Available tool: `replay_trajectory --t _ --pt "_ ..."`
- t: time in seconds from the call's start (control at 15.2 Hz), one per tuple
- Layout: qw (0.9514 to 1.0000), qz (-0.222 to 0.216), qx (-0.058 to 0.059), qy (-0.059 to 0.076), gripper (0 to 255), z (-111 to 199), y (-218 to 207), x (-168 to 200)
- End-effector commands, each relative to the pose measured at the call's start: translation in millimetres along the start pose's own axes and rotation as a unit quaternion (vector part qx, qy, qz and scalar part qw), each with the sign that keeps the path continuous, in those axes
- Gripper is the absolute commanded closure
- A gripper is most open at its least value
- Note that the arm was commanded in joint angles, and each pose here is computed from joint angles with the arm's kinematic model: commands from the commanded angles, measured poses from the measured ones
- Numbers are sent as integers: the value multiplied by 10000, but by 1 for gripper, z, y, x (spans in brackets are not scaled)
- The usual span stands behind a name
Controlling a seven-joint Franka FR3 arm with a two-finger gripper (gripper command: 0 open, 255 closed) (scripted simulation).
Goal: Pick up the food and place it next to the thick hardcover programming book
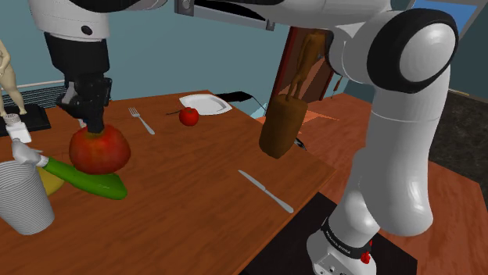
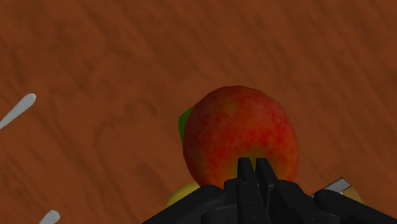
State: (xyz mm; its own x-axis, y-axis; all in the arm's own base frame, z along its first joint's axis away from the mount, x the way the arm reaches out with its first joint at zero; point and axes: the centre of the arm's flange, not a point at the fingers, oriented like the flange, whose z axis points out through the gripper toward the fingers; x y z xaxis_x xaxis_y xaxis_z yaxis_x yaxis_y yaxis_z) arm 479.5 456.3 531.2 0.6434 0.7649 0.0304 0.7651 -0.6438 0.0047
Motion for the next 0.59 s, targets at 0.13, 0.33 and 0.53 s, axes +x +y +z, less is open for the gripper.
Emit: replay_trajectory --t 0.13,0.33,0.53 --pt "10000 8 -1 2 255 6 -50 16" --pt "10000 8 -1 2 255 12 -88 27" --pt "10000 8 -1 2 255 17 -125 39"
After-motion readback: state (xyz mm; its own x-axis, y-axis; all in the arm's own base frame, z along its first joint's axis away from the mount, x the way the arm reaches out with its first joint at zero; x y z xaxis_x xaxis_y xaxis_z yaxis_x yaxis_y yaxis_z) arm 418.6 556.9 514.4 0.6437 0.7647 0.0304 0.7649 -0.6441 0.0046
